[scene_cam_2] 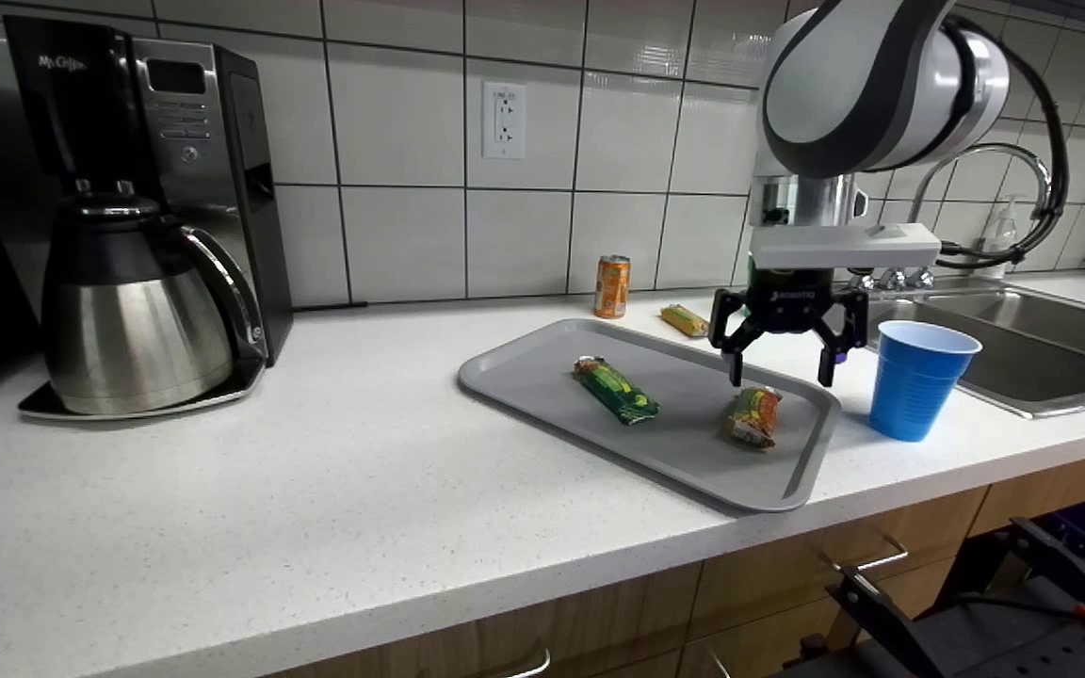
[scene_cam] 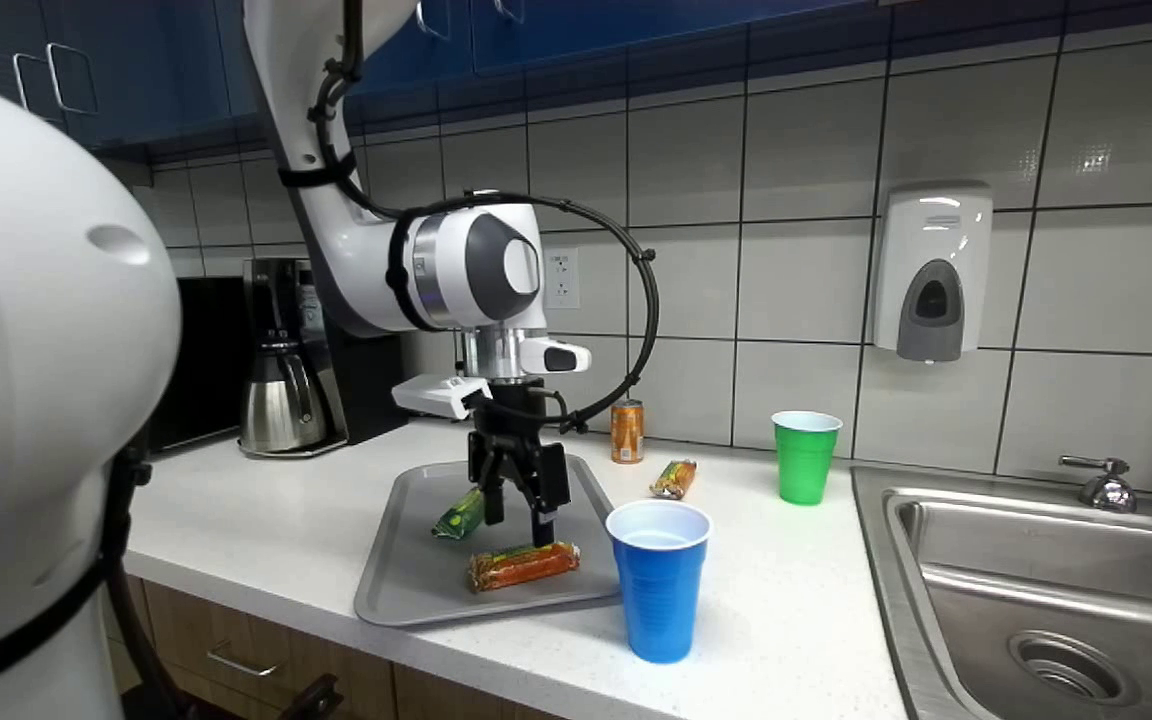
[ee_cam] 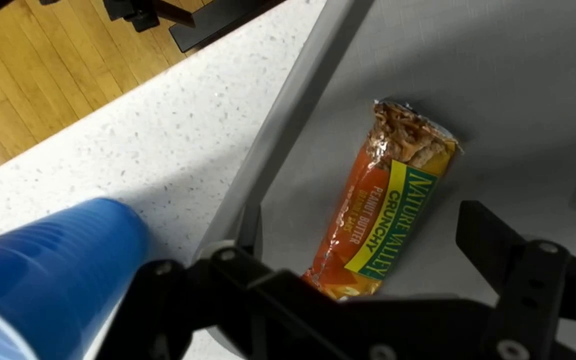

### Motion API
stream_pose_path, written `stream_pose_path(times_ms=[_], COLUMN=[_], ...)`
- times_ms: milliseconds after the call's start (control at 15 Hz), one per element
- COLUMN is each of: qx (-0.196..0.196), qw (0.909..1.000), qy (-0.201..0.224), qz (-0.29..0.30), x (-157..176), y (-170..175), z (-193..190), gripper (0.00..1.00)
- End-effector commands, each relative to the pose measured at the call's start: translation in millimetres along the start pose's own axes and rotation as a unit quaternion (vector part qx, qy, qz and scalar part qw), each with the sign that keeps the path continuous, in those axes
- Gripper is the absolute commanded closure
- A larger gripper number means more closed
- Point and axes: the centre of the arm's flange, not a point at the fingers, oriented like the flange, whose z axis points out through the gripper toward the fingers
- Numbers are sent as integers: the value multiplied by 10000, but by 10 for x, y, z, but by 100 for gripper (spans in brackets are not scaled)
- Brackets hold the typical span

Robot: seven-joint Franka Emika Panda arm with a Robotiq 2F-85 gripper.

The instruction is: Remove the packets from the grey tray.

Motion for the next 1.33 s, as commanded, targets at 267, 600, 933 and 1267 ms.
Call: stream_pose_path(times_ms=[267,600,933,1267], qx=[-70,-94,-45,-31], qw=[10000,9999,9990,9979], qy=[-18,-18,66,81], qz=[20,117,445,647], x=[4,40,82,113], y=[-139,-151,-180,-189], z=[129,200,245,319], gripper=[0,0,0,0])
